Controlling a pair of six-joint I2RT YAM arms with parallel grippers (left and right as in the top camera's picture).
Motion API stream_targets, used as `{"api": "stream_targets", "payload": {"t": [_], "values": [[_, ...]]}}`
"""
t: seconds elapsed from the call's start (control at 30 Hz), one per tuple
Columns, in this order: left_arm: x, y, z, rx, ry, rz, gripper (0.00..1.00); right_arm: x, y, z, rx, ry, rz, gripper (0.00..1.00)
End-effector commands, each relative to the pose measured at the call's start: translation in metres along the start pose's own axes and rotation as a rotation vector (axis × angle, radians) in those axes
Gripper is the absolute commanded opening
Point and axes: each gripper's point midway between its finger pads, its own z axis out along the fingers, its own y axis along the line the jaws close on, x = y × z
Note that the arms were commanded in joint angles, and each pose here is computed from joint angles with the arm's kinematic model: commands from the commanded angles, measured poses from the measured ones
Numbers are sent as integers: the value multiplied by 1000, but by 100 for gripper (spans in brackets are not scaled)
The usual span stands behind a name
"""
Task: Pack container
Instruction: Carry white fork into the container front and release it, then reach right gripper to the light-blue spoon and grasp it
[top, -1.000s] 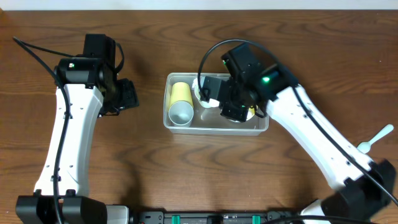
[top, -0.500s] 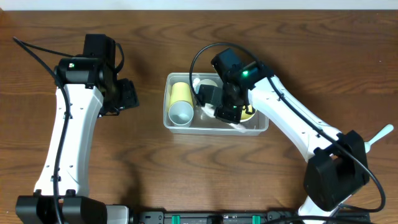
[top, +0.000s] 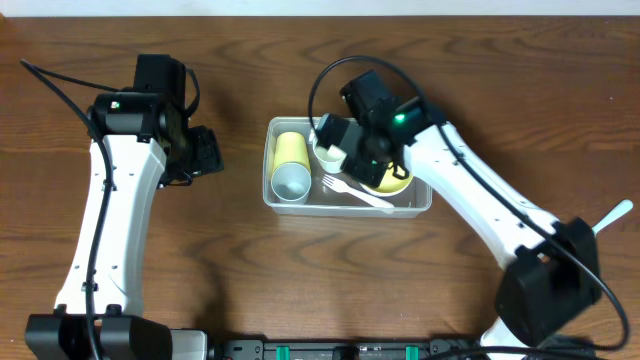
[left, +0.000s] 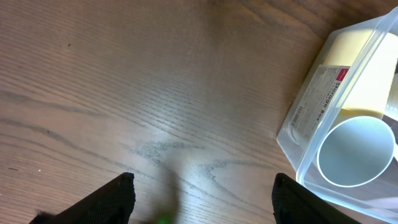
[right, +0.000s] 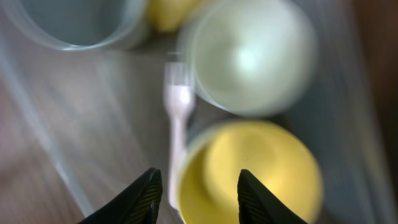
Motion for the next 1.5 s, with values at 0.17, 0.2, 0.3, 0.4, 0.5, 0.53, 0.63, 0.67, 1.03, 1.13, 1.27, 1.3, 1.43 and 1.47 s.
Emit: {"api": "stream_targets", "payload": {"t": [0.17,0.2,0.3,0.4,0.5,0.53,0.63,0.67,1.03,1.13,1.27,1.3,1.43,1.47], "values": [[1,3,2,-8,8,0,71,53,-133,-145,400,-283,791,51],[1,3,2,-8,8,0,71,75,-149,-159,432,-305,926,56],[1,3,2,-8,7,0,71,135,-177,-180,482,-318,1215,64],[1,3,2,-8,7,0,71,195,-193,-184,481,-283,1427,67],[1,3,2,-8,7,0,71,252,-198,-179,481,-234,1584,71],[1,3,2,-8,7,0,71,274,-198,-174,485,-208,1641,74],[1,3,2,-8,8,0,71,330,-190,-159,497,-123,1775,83],[1,3,2,-8,7,0,71,345,-186,-153,492,-96,1814,84],[0,3,2,-7,6,0,71,444,-140,-66,363,93,2125,90],[0,3,2,-7,6,0,71,449,-139,-51,336,123,2132,90],[0,3,2,-7,6,0,71,456,-138,-35,312,165,2139,90],[0,3,2,-7,6,0,71,458,-137,-31,309,179,2145,90],[0,3,2,-7,6,0,71,468,-134,-25,340,234,2173,90],[0,3,2,-7,6,0,71,470,-134,-24,345,239,2173,90]]}}
